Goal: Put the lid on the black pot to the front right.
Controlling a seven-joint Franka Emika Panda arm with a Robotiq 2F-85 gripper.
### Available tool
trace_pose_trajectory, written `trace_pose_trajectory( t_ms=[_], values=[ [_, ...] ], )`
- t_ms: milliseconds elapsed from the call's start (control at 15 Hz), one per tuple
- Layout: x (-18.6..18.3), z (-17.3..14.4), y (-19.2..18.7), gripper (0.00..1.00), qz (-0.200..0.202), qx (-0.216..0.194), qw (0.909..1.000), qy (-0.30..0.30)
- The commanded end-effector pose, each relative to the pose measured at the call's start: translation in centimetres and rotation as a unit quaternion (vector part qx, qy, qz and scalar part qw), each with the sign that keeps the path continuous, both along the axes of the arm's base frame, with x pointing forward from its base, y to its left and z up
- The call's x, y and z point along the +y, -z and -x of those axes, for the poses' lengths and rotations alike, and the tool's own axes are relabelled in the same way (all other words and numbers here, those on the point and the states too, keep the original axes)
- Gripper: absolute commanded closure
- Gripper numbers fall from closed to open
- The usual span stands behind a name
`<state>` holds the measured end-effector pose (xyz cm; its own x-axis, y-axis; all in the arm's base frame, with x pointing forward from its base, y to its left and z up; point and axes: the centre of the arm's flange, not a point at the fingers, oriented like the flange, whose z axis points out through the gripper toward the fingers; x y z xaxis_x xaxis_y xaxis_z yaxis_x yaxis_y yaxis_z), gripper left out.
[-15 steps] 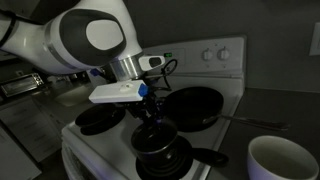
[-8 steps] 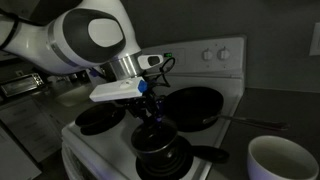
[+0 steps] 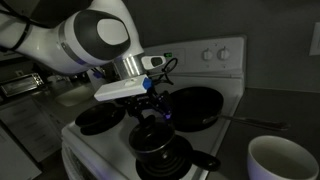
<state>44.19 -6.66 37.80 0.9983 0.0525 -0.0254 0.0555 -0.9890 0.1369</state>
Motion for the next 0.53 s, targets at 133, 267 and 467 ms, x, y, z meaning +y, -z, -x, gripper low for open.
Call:
trace_pose_trajectory(
  t_ms=[133, 267, 467],
  values=[
    [0.0, -0.8, -1.2, 0.0, 0.022, 0.022, 0.9995, -0.009],
    [0.2, -1.0, -2.4, 0.0, 0.015, 0.009, 0.9998, -0.014],
    [0.7, -1.3, -4.9, 0.0, 0.007, -0.028, 0.999, -0.035]
  ],
)
